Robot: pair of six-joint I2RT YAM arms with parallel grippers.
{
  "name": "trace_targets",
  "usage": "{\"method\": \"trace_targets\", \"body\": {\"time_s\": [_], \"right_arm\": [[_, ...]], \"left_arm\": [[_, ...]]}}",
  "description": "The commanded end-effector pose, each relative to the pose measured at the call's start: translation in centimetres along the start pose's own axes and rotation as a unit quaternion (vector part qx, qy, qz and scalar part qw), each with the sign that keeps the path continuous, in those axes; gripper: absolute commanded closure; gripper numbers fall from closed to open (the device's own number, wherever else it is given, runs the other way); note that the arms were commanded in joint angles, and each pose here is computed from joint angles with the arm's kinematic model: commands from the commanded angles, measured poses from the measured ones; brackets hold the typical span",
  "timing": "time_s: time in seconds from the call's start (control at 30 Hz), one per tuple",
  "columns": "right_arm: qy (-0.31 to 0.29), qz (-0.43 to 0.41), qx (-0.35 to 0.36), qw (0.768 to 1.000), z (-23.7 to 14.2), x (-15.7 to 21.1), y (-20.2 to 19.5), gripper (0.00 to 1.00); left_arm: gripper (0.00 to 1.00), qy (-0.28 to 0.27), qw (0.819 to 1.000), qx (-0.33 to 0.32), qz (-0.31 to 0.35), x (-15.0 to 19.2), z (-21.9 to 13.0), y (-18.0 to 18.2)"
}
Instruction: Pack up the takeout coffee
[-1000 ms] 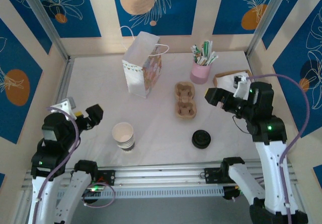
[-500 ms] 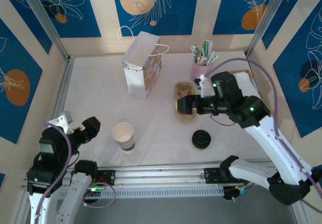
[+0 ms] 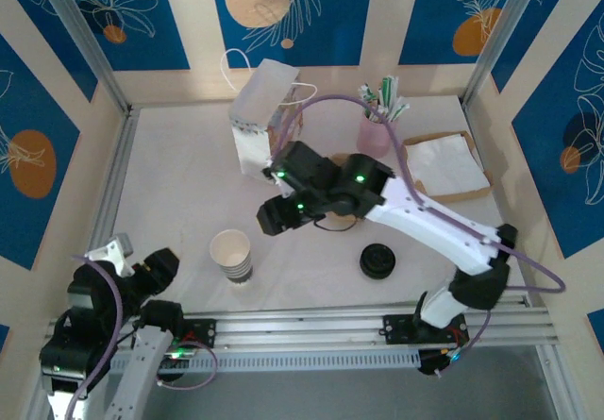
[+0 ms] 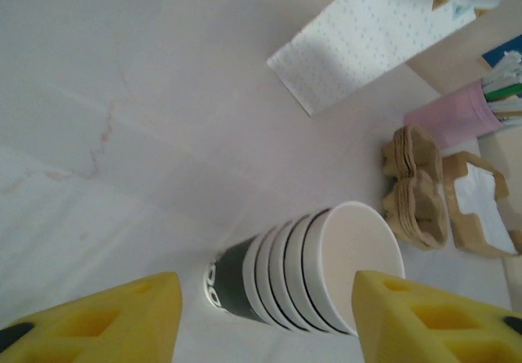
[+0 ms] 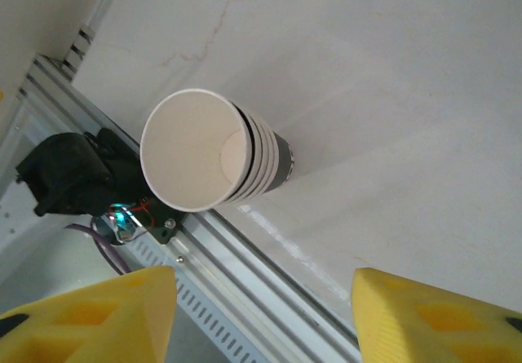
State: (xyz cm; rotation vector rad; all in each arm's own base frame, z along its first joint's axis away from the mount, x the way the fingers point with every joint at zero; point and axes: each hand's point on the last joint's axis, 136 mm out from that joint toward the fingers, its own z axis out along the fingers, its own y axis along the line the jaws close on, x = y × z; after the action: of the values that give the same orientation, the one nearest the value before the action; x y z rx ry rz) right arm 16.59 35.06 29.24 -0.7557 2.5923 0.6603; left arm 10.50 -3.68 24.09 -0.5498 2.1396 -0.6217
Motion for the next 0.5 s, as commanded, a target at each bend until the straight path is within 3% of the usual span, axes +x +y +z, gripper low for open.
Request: {"method": "trace_targets", "body": {"time_s": [0.0, 0.23, 0.47], "right_arm": [[0.042, -0.013, 0.047, 0.998, 1.4, 0.7, 0.1, 0.45], [0.094, -0.038, 0.084, 0.991, 6.0, 0.3, 2.1, 0.56], [0.122, -0.042, 0.086, 0.988, 9.3, 0.0, 2.9, 0.65]], "left_arm": [[0.49, 0.064, 0.997, 0.029, -0.016, 2.6, 1.3, -0.4], [0.62, 0.126, 0.988, 0.071, -0.051, 5.2, 4.0, -0.9], [0.63, 0.147, 0.983, 0.089, -0.061, 6.3, 4.8, -1.0]]}}
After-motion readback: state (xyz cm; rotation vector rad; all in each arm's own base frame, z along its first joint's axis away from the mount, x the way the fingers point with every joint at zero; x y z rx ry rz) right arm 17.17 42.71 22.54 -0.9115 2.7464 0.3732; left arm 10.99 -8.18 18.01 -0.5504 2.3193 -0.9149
